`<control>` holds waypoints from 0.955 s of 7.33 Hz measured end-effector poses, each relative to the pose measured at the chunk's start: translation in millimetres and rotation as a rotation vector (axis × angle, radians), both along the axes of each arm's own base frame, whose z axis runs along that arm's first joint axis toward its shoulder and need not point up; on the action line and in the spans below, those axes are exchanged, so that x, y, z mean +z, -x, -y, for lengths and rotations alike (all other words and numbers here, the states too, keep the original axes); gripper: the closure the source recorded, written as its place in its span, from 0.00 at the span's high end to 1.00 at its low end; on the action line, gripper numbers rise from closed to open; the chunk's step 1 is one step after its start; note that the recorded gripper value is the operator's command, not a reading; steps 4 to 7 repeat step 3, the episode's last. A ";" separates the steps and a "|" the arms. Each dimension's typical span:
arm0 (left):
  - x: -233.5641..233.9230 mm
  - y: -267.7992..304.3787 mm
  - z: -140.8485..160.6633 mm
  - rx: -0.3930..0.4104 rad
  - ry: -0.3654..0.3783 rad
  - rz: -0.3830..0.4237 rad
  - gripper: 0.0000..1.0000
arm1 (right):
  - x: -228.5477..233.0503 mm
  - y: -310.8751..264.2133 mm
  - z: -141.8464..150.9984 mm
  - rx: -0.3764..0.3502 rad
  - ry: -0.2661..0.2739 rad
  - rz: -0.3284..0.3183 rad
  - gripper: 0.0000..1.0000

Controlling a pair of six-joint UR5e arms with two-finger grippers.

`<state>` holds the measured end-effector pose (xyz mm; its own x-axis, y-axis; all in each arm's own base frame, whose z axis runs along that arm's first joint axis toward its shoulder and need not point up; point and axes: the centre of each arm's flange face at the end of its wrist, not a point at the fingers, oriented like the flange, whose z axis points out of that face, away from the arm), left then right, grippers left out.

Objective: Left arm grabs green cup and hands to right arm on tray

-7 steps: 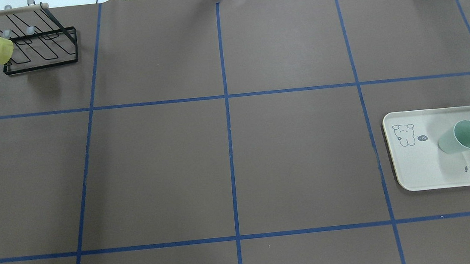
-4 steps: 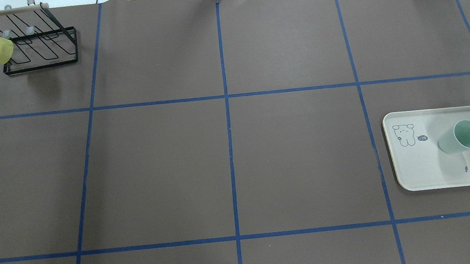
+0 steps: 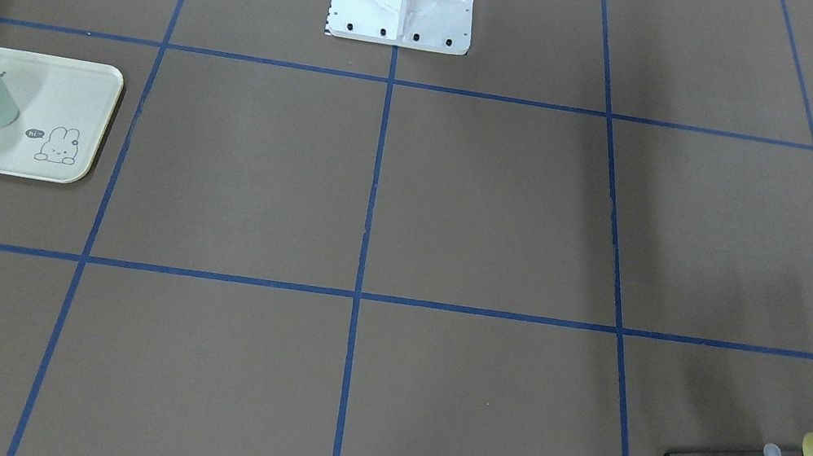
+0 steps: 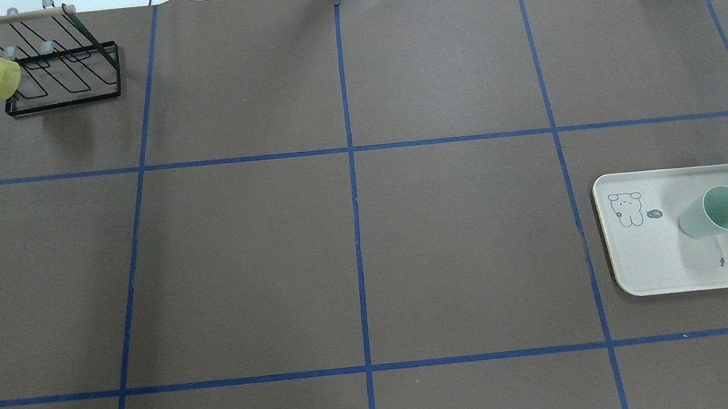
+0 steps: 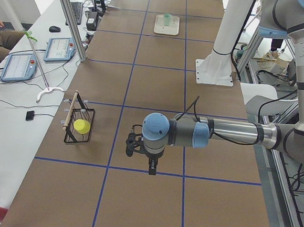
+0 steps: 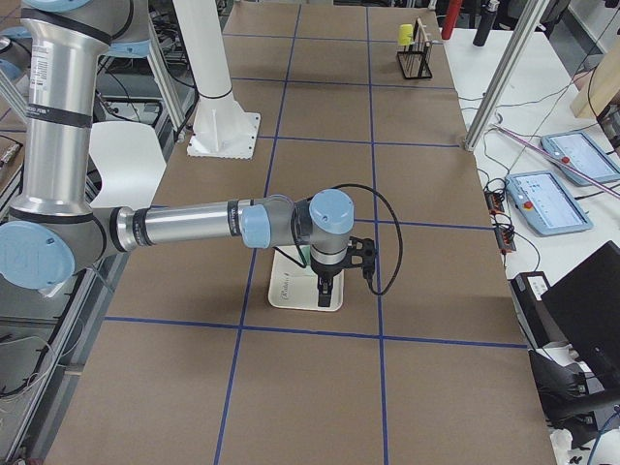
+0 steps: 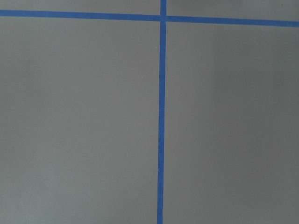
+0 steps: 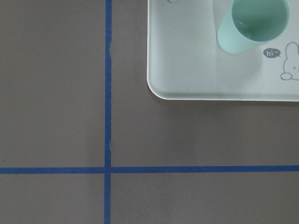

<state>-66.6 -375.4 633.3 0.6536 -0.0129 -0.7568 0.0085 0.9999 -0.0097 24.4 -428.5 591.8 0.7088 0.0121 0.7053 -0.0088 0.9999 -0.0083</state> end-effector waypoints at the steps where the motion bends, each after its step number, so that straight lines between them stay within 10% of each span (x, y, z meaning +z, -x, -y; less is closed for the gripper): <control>1: 0.8 0.0 -0.3 0.000 0.002 0.000 1.00 | 0.8 -0.1 0.1 0.000 0.001 -0.001 1.00; 7: 2.2 0.2 -0.9 0.000 0.007 0.003 1.00 | 2.3 -0.3 0.2 0.000 0.003 -0.005 1.00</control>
